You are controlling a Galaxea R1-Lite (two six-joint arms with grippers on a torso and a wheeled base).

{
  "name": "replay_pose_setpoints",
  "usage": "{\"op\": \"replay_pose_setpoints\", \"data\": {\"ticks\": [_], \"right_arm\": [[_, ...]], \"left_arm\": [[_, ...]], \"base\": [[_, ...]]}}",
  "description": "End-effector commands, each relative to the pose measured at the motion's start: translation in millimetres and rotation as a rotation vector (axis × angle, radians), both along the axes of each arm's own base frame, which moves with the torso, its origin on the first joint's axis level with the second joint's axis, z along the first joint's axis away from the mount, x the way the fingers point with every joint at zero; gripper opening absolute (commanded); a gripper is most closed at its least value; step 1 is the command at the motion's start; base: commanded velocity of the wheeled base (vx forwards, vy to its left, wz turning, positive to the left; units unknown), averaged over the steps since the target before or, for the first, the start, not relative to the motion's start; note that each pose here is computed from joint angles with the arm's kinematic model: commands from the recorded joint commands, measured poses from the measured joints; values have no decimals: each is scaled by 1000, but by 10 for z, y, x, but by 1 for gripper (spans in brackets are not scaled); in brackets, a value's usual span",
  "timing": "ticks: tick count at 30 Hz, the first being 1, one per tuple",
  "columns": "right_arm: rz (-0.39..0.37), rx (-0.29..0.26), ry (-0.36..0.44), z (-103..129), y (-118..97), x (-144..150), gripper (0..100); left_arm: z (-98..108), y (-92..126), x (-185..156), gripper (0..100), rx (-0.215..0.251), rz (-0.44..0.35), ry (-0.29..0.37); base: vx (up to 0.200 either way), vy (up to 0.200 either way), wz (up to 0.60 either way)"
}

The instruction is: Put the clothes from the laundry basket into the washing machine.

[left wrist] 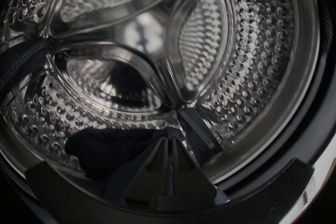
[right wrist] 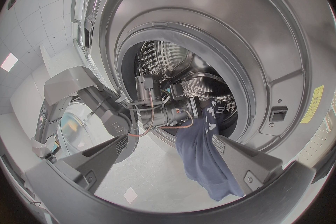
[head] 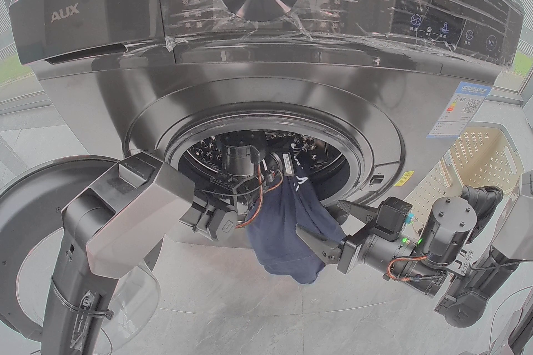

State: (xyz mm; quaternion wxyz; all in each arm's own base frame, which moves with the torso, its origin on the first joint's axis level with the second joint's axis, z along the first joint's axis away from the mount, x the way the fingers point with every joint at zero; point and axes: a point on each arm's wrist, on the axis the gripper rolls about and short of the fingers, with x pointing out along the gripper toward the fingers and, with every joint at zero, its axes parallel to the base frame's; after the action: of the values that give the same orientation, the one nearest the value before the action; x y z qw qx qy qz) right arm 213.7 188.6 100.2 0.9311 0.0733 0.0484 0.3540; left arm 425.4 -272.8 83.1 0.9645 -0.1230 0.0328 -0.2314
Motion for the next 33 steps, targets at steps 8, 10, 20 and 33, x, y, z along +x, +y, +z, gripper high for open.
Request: {"op": "replay_pose_setpoints", "data": {"ticks": [8, 10, 20, 33], "right_arm": [[2, 1, -1, 2, 4, -2, 100], [2, 0, 0, -2, 5, -1, 100], [2, 0, 0, 0, 5, -7, 100], [3, -1, -1, 0, 8, -10, 100]], "left_arm": [[150, 135, 333, 0, -83, 119, -93], [99, 127, 315, 0, -71, 117, -78], [-68, -60, -148, 100, 2, -22, 44], [-396, -137, -287, 100, 72, -79, 133]], "base": [[0, 0, 0], [0, 0, 0], [0, 0, 0], [0, 0, 0]]}}
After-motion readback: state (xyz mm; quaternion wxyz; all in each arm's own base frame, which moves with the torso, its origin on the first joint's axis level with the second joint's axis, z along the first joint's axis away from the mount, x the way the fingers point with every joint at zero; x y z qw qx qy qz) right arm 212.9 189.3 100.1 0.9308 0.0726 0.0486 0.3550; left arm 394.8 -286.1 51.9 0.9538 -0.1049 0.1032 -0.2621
